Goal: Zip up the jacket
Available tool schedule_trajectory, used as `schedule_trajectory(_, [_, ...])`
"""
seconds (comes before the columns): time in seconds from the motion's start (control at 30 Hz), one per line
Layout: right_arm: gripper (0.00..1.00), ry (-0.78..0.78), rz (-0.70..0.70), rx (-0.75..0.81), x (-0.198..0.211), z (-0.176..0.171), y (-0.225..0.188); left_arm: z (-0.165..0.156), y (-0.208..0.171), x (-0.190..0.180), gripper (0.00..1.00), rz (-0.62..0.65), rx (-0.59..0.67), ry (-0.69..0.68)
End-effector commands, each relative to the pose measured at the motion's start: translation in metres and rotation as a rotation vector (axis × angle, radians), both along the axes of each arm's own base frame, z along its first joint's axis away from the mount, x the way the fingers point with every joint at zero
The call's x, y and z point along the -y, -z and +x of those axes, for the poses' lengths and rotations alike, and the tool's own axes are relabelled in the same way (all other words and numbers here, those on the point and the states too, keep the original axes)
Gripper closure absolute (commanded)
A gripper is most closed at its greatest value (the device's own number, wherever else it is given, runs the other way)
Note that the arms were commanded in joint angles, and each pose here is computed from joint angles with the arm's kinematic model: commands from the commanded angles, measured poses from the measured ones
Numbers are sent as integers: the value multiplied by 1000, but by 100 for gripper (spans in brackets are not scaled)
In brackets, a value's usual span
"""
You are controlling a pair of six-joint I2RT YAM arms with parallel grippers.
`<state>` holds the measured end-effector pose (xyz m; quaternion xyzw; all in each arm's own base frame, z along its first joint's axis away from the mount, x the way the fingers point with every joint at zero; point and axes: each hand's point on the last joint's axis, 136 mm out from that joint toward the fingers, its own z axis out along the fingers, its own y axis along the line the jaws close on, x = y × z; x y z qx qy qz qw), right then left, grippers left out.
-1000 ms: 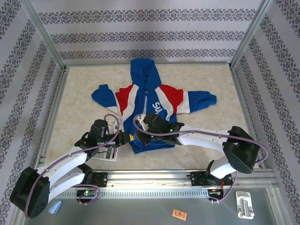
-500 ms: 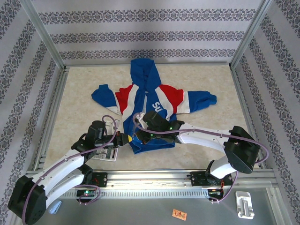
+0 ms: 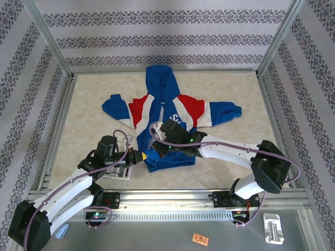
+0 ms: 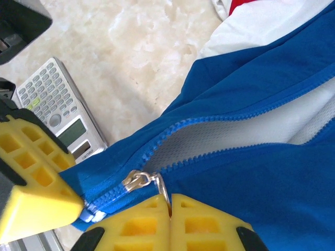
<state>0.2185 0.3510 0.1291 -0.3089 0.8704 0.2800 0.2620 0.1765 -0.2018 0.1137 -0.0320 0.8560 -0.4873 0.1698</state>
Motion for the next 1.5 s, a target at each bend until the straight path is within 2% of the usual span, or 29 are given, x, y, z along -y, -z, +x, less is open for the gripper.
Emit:
schedule_trajectory(0.0, [100, 87, -20, 86, 10, 32, -12, -14, 6, -2, 100, 10, -58, 41])
schedule_trajectory(1.47, [100, 168, -84, 141, 51, 127, -14, -21, -6, -4, 100, 17, -51, 62])
